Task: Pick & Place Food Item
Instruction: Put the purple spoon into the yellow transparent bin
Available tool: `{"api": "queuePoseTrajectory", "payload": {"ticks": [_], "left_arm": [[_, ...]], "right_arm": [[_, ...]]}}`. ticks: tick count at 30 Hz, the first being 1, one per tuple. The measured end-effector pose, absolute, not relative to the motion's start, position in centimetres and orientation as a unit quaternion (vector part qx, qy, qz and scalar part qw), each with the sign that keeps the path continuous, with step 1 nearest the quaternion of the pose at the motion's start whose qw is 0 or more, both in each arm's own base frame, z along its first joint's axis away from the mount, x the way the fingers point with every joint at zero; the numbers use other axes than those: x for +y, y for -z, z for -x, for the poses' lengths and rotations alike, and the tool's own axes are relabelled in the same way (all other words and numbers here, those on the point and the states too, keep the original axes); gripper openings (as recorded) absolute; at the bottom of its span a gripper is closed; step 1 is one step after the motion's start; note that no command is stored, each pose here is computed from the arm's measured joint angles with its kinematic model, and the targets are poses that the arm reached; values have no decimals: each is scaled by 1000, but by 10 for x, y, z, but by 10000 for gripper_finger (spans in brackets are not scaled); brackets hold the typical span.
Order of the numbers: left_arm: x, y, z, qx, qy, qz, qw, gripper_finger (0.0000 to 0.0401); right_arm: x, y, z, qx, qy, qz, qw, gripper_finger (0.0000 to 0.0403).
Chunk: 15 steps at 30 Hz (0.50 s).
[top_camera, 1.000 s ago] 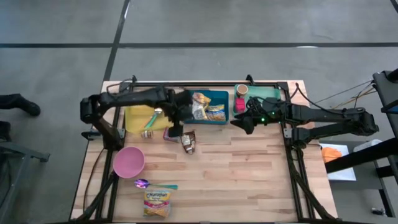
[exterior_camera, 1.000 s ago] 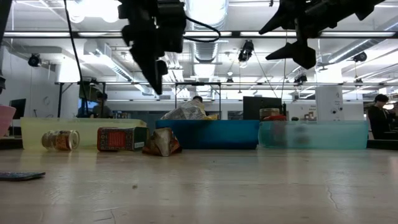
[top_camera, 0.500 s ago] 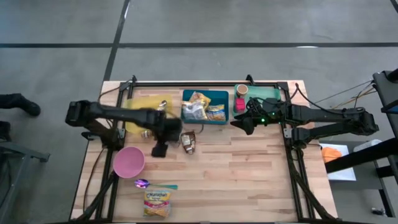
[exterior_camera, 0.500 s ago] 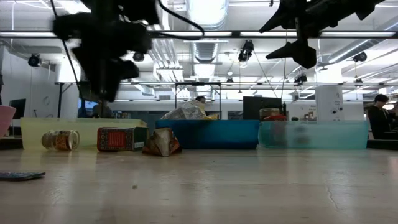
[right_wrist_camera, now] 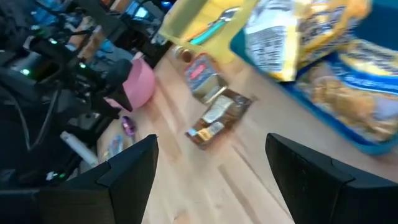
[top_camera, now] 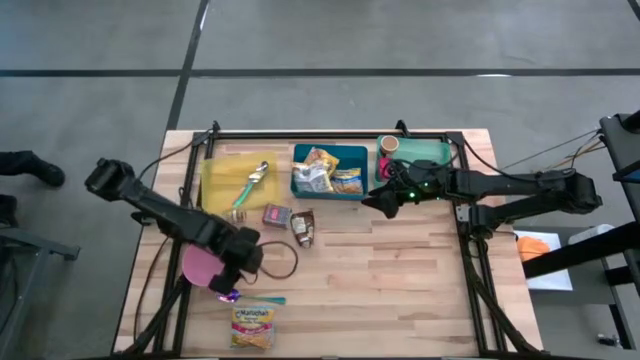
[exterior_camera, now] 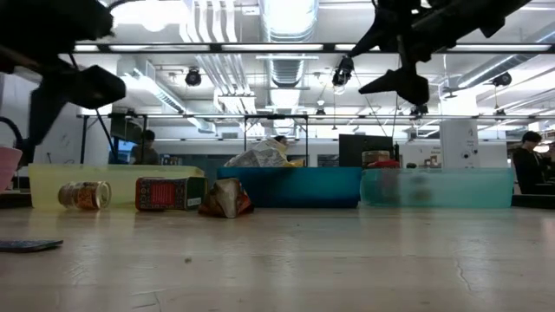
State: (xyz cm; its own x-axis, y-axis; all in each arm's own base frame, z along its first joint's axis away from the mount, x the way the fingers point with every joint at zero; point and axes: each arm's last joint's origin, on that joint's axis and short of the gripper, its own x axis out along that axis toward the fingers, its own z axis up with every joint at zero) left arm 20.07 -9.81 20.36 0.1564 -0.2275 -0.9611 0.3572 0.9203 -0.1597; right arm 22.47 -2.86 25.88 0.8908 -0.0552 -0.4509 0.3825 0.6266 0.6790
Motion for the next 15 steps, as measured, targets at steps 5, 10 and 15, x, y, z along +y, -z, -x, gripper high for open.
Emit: {"api": "queuePoseTrajectory", "payload": {"ticks": [5, 10, 15], "left_arm": [[-115, -197, -193, 608, 216, -62, 762, 199], [-128, -190, -186, 597, 229, -56, 767, 199], [-135, -179, -177, 604, 222, -50, 764, 199]], "right_arm": [[-28, -259, -237, 182, 77, -411, 890, 294], [-28, -264, -239, 158, 60, -407, 898, 294], [-28, -281, -230, 145, 75, -378, 911, 294]]}}
